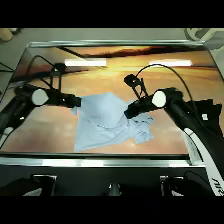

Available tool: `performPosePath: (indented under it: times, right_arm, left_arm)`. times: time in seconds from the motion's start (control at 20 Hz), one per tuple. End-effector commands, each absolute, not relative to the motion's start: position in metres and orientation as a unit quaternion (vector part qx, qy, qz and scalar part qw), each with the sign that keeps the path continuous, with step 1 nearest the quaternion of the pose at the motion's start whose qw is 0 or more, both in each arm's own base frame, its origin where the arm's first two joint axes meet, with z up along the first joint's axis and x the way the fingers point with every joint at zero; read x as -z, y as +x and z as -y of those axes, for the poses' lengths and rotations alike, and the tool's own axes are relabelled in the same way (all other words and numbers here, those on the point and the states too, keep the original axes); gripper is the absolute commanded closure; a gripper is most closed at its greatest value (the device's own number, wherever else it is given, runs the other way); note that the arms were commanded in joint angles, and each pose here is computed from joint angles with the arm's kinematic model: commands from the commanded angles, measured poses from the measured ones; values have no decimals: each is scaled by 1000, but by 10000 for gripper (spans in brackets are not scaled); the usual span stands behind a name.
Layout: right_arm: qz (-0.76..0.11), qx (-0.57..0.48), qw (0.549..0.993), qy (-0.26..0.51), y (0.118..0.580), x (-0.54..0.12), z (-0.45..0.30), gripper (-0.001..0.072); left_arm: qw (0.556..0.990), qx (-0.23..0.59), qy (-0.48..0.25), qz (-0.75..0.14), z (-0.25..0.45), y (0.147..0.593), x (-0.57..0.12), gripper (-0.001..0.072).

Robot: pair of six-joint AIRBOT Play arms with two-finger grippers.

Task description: Fold the shirts.

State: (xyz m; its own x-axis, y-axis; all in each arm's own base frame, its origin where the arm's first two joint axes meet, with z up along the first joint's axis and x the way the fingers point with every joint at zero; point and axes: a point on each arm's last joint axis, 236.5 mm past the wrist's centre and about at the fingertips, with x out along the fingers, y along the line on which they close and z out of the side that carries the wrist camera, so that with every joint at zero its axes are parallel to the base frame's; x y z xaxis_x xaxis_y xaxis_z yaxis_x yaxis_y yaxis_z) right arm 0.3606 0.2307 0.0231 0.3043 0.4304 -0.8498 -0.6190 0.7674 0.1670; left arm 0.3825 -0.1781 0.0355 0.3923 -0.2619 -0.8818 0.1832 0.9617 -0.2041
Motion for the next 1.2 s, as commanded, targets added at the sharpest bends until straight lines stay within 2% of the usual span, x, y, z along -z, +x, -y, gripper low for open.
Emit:
performPosePath:
  times: [0.0,0.05,0.1,0.2,0.3,0.4,0.45,0.55,0.75,0.85,0.9,1.15]
  right_arm:
    - [-484,-308,819,25,385,2,-260,513]
    - [-480,-311,820,16,386,-3,-259,280]
    - [-475,-333,814,-15,384,-13,-255,113]
    - [-480,-368,793,-70,379,-40,-221,93]
    - [-501,-372,777,-85,370,-65,-161,74]
    - [-545,-353,757,-66,347,-73,-94,77]
    - [-570,-332,750,-47,337,-69,-66,100]
    - [-589,-291,754,8,330,-56,-34,106]
    - [-651,-307,694,31,282,6,-40,96]
    - [-675,-318,664,44,257,28,-47,68]
    - [-682,-322,655,50,248,36,-49,17]
    - [-677,-320,656,90,241,55,-65,19]
  left_arm:
    - [770,124,-150,-607,205,374,19,470]
    - [762,123,-158,-615,206,372,21,192]
    - [757,126,-148,-624,199,368,19,18]
    - [741,159,-94,-646,171,356,9,23]
    - [732,160,-86,-657,132,345,-8,24]
    - [733,138,-106,-658,98,330,-20,31]
    - [734,124,-118,-657,86,321,-20,31]
    - [718,110,-138,-674,76,286,-3,31]
    - [647,124,-202,-724,109,212,62,32]
    - [628,120,-210,-739,120,188,88,32]
    - [624,119,-214,-742,124,181,97,32]
    - [634,140,-244,-720,159,183,102,34]
